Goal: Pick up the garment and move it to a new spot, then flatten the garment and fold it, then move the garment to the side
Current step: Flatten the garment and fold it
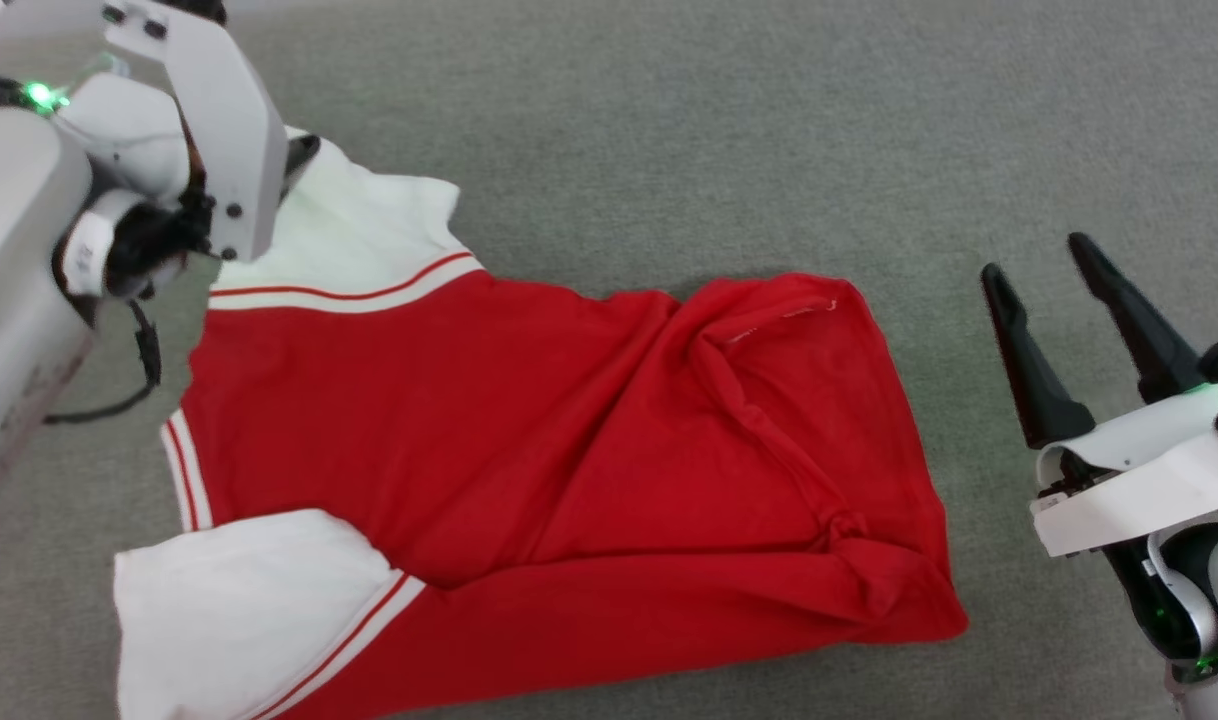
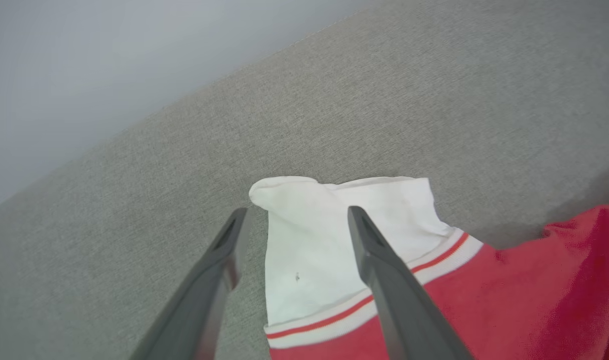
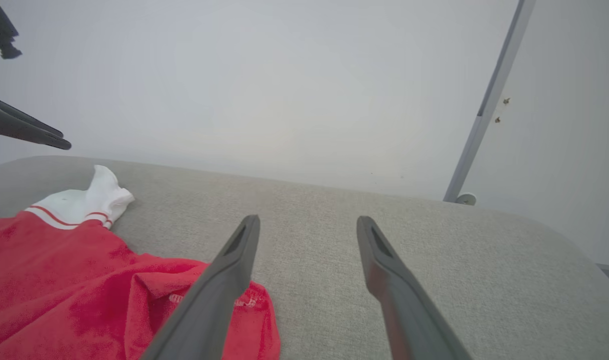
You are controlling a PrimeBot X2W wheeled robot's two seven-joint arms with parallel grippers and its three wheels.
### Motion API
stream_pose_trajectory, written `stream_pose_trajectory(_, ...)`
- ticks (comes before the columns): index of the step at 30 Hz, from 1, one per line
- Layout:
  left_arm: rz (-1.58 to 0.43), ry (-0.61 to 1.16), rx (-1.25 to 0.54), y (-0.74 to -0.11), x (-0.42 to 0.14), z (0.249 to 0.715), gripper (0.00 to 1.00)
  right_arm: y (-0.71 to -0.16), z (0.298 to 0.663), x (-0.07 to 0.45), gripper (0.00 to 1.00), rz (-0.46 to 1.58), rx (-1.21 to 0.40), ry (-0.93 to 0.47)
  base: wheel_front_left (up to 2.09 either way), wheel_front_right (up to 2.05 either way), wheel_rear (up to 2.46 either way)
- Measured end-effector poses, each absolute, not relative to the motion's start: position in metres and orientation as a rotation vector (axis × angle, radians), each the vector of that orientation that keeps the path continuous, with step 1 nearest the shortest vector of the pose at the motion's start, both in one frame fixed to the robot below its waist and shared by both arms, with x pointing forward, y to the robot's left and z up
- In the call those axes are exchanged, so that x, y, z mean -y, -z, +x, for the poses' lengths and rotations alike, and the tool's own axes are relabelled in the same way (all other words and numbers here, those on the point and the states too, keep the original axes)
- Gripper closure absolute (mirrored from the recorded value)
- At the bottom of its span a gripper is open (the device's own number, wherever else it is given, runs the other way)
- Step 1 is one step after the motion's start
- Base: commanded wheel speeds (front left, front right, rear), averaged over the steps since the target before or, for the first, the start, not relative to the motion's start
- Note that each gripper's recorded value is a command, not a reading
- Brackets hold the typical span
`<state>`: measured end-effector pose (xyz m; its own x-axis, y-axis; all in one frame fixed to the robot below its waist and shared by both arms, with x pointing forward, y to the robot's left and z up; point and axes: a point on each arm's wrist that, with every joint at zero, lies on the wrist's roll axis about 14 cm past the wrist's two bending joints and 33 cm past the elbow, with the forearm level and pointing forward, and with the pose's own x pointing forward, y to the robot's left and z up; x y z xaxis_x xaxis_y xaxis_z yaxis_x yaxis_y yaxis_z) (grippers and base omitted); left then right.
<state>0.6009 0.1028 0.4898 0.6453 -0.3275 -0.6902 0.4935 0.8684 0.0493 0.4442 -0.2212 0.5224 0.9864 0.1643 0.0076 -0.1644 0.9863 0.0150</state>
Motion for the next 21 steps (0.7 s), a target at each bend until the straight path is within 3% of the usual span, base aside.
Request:
stream_pose_trajectory(18,0.244,0.398,-0.926,-0.406,-0.105,0.618,0.00,-0.485,0.447,0.233,0.00,0.039,-0.114,-0.140,0.00,0.00,0.00)
stream_pose_trajectory(19,0.240,0.389,-0.931,-0.403,-0.106,0.619,0.04,-0.482,0.446,0.233,0.00,0.043,-0.125,-0.140,0.00,0.00,0.00)
stream_pose_trajectory(21,0.238,0.380,-0.939,-0.401,-0.106,0.621,0.71,-0.480,0.447,0.234,0.00,0.040,-0.136,-0.141,0.00,0.00,0.00)
